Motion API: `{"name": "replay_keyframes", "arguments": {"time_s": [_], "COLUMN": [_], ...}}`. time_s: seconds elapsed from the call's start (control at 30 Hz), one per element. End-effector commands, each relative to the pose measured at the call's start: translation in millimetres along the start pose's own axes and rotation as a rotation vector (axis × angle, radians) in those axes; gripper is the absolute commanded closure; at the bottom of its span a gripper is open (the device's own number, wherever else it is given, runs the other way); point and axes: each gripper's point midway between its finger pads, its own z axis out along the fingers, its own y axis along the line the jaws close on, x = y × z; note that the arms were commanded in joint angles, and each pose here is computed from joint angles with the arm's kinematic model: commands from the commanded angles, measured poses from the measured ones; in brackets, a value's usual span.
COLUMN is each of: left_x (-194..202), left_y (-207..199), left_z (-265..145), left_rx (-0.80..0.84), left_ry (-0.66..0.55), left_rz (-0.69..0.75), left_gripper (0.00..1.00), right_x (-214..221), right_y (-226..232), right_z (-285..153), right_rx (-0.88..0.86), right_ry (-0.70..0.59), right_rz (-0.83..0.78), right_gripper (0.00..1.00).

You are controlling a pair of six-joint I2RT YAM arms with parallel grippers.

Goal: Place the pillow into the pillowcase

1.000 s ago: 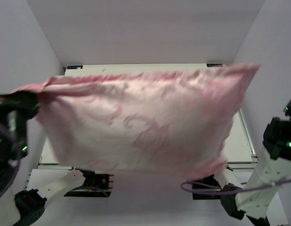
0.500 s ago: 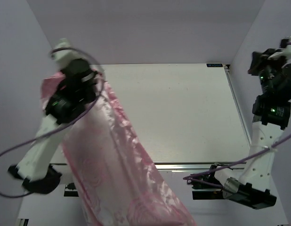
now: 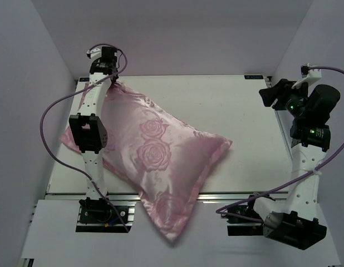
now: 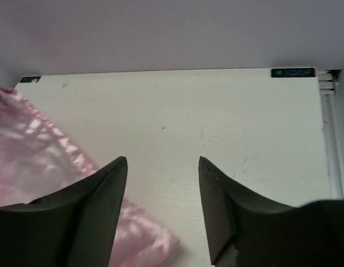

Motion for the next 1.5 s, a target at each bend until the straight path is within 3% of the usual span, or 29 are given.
{"name": "replay_keyframes", "arguments": {"time_s": [0.0, 0.03, 0.07, 0.1, 0.13, 0.5, 0.77, 0.83, 0.87, 0.93, 0.97, 1.17, 1.4, 1.47], "left_x": [-33.8, -37.8, -28.0, -31.4, -30.9, -81.9, -16.9, -10.2, -6.5, -3.5, -5.0, -3.3, 5.3, 6.6], "left_y": [17.2, 33.9, 50.3, 56.3, 60.5, 111.5, 134.8, 134.3, 134.9, 135.9, 136.2, 135.2, 132.9, 129.5], "left_z": [-49.1, -42.4, -45.7, -44.3, -48.2, -154.5, -164.0, -163.6, -164.2, -164.5, -165.0, -162.6, -148.0, -144.3], "left_rx": [0.025, 0.004, -0.008, 0.029, 0.041, 0.085, 0.151, 0.172, 0.177, 0.173, 0.169, 0.163, 0.131, 0.134], "left_ry": [-0.042, -0.045, -0.019, -0.007, -0.004, -0.186, -0.151, -0.151, -0.145, -0.131, -0.132, -0.116, -0.078, -0.066], "left_rz": [-0.11, -0.161, -0.168, -0.188, -0.191, -0.17, -0.184, -0.193, -0.191, -0.186, -0.183, -0.179, -0.154, -0.147], "left_gripper": [0.91, 0.86, 0.46, 0.16, 0.02, 0.02, 0.02, 0.02, 0.02, 0.02, 0.02, 0.02, 0.02, 0.02], "right_x": [27.3, 45.0, 55.5, 64.1, 71.5, 227.7, 285.3, 272.7, 274.7, 259.4, 252.1, 188.6, 124.0, 128.8], "right_y": [32.7, 35.1, 48.2, 52.2, 57.0, 105.4, 134.9, 142.7, 143.7, 143.3, 140.4, 55.8, 10.7, -10.6], "right_z": [-3.8, -2.1, -0.4, -1.1, -0.6, -1.0, -0.2, 18.8, 26.9, 44.2, 53.0, 93.0, 119.6, 127.9], "right_rx": [-0.166, -0.182, -0.223, -0.218, -0.223, -0.24, -0.284, -0.32, -0.319, -0.318, -0.294, 0.162, 0.229, 0.267], "right_ry": [0.097, 0.134, 0.161, 0.183, 0.203, 0.56, 0.638, 0.544, 0.534, 0.455, 0.424, 0.205, 0.121, 0.159], "right_rz": [0.027, 0.053, 0.047, 0.048, 0.053, 0.355, 0.408, 0.399, 0.394, 0.378, 0.366, 0.145, -0.01, 0.004], "right_gripper": [0.38, 0.2, 0.12, 0.11, 0.11, 0.11, 0.11, 0.11, 0.15, 0.75, 1.0, 1.0, 1.0, 1.0]}}
